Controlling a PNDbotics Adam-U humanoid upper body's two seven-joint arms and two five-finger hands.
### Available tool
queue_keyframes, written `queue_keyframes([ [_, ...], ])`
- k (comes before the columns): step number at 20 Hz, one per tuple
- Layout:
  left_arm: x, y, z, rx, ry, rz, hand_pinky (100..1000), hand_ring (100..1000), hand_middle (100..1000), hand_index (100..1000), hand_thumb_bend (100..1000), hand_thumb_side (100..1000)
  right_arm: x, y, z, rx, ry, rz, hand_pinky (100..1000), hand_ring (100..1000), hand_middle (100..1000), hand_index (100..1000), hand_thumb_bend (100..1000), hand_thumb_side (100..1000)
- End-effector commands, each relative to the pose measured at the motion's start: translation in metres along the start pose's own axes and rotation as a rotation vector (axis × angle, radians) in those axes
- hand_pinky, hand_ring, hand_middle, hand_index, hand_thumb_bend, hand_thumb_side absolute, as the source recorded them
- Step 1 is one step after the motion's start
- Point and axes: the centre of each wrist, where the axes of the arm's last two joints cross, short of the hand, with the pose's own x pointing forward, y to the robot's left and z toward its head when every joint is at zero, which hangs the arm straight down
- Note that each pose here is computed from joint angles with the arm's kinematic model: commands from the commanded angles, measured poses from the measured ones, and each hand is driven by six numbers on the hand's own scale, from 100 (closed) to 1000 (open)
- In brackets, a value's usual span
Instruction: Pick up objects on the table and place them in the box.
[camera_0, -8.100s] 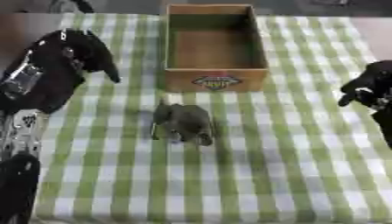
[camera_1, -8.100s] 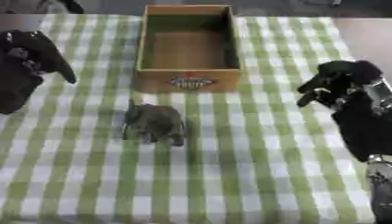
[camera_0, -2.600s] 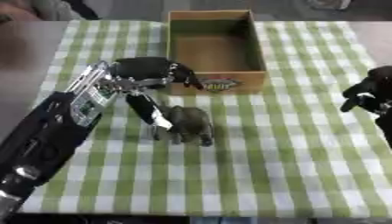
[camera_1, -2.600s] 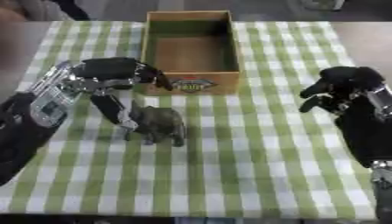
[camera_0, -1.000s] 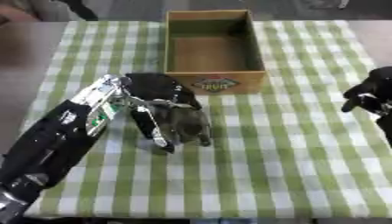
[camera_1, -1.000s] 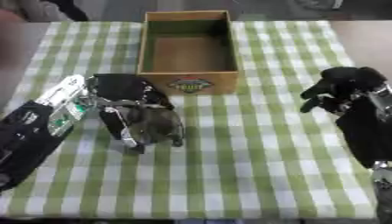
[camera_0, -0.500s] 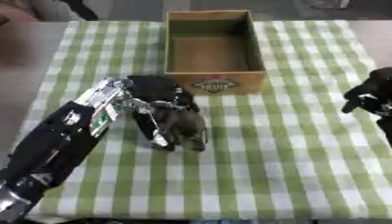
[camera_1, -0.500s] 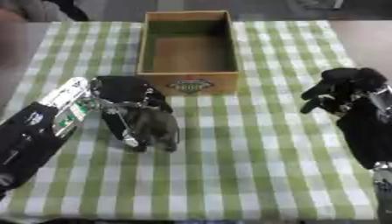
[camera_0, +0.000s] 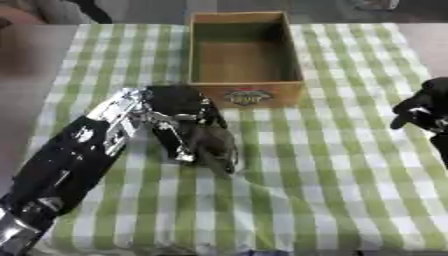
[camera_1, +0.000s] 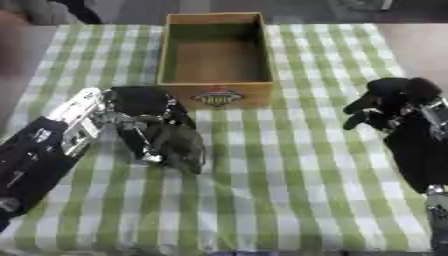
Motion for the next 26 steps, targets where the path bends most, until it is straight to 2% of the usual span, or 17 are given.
queue_keyframes([
  [1,-0.004,0.008,0.006,-0.218,-0.186,-0.121,375,367,421,754,323,326,0.006,-0.002,-0.003,0.010,-0.018,0.013,511,607,535,697,100,728],
  [9,-0.004,0.020,0.012,-0.156,-0.217,-0.087,294,225,281,580,177,290,0.007,-0.002,-0.003,0.010,-0.020,0.013,511,608,534,697,100,726],
  [16,-0.006,0.035,0.023,-0.077,-0.235,-0.065,283,207,265,568,100,316,0.007,-0.002,-0.003,0.010,-0.020,0.013,511,608,534,697,100,724],
  [19,-0.009,0.039,0.028,-0.058,-0.240,-0.049,280,204,263,565,100,374,0.007,-0.002,-0.002,0.009,-0.020,0.014,511,608,534,697,100,724],
  [23,-0.013,0.042,0.034,-0.041,-0.247,-0.027,278,200,259,563,100,539,0.007,-0.002,-0.002,0.007,-0.020,0.014,511,608,534,697,100,726],
  [26,-0.015,0.046,0.039,-0.030,-0.252,-0.014,278,200,259,562,100,583,0.007,-0.002,-0.002,0.007,-0.020,0.014,511,608,534,697,100,723],
])
